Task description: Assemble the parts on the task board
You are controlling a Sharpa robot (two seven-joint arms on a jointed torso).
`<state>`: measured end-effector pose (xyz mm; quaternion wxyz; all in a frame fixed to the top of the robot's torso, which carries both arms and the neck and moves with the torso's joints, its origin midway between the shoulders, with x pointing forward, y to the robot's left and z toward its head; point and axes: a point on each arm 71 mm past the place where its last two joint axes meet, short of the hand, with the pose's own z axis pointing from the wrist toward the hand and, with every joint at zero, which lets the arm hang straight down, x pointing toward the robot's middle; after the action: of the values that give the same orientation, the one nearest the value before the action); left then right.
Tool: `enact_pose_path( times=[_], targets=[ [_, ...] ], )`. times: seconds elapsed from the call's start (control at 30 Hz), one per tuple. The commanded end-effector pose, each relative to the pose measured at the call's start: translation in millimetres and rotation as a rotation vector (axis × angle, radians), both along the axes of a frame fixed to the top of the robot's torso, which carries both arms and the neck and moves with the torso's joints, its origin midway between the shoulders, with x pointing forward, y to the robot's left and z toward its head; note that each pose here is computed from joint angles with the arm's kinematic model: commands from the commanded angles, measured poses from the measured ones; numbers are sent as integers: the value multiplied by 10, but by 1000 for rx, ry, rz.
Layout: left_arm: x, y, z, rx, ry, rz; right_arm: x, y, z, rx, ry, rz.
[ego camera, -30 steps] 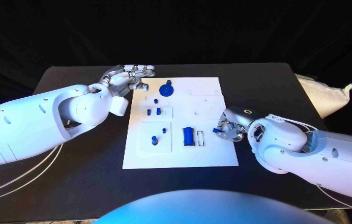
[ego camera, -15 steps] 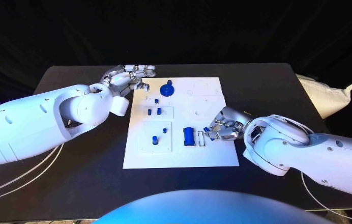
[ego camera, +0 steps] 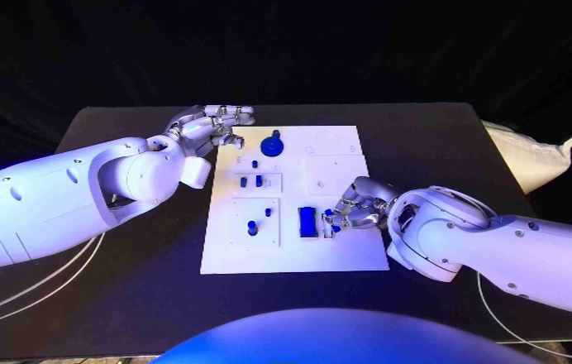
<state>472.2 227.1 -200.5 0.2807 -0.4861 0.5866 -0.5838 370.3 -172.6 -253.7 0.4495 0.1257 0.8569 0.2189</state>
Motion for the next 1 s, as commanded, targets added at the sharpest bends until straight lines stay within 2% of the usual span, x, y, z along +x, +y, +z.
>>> enact_pose_path(
  times=[0.03,0.3,0.7,1.0],
  targets=[
    [-8,-24,14,-10,-9,-18,1,12,-32,-44,7,34],
    [-9,-28,13,-10,-8,-19,18,23,-48,-72,-1,54],
    [-9,-28,12,-10,-6,-22,-23,86,-69,-95,37,109],
    [-10,-29,11,-10,-5,-24,-12,80,-76,-96,37,106]
  ],
)
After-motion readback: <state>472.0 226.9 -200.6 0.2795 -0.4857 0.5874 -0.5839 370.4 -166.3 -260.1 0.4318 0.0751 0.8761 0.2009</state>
